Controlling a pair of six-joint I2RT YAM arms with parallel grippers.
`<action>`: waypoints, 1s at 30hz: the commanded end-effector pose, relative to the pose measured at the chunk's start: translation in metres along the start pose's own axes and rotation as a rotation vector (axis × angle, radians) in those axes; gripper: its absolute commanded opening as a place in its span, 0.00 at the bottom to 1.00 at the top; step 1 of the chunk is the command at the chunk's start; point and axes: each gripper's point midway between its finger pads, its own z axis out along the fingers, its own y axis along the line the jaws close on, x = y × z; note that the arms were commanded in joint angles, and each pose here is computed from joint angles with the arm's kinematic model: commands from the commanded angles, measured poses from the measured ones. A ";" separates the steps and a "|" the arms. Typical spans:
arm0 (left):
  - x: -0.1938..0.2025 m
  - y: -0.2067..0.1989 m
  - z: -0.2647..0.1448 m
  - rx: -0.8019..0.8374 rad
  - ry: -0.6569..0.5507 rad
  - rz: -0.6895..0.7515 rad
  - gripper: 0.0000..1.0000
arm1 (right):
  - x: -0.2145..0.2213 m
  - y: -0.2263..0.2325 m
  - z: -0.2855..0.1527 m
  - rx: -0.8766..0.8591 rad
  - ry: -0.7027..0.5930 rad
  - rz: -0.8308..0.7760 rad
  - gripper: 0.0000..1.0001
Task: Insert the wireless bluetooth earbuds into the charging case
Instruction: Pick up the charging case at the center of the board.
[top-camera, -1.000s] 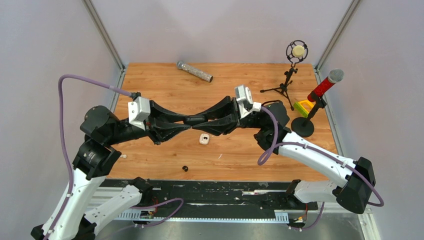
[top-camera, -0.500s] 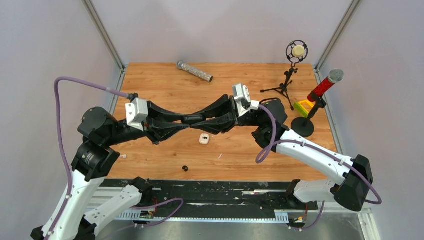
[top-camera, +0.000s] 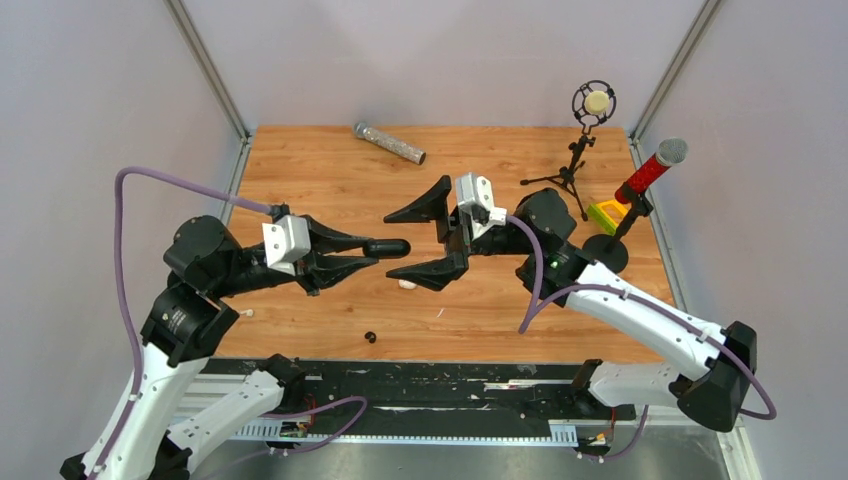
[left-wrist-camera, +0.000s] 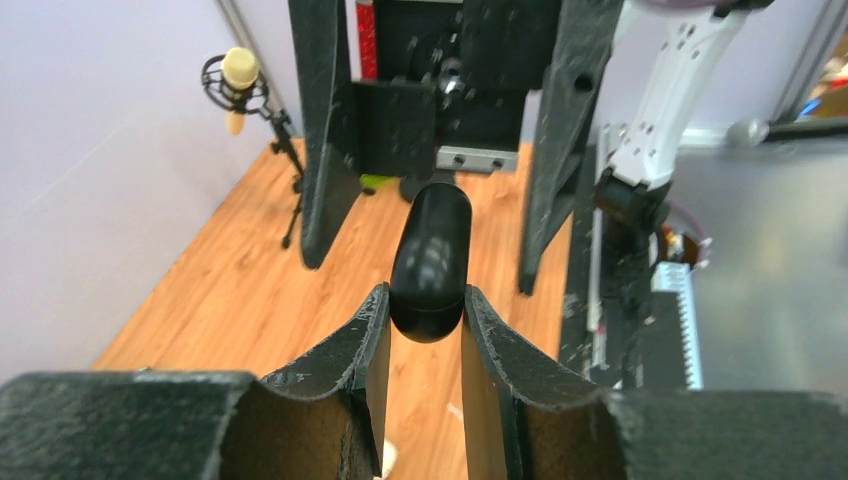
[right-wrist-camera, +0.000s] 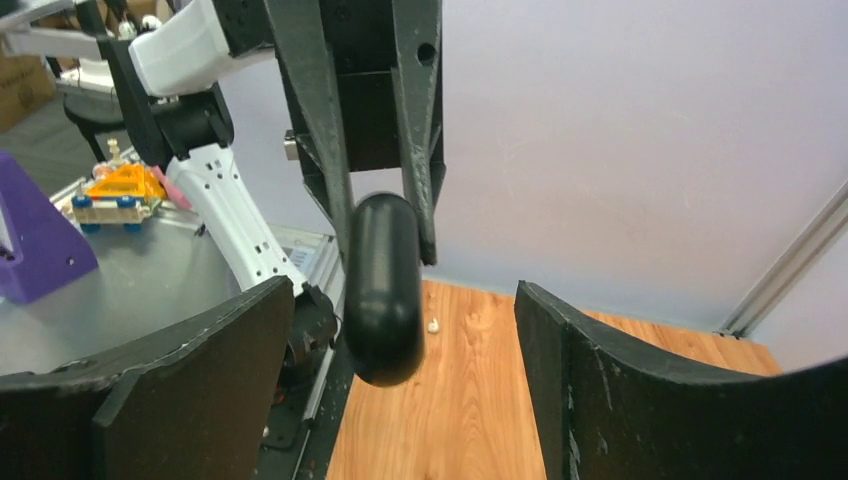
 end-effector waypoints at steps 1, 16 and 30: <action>0.009 0.007 -0.008 -0.025 0.069 0.150 0.00 | -0.001 0.013 -0.009 -0.065 0.133 -0.047 0.82; 0.037 0.015 -0.009 -0.006 0.184 0.223 0.00 | 0.044 -0.013 -0.011 0.026 0.340 0.005 0.51; 0.039 0.003 -0.007 0.022 0.156 0.137 0.37 | 0.036 -0.002 -0.011 -0.022 0.298 0.012 0.00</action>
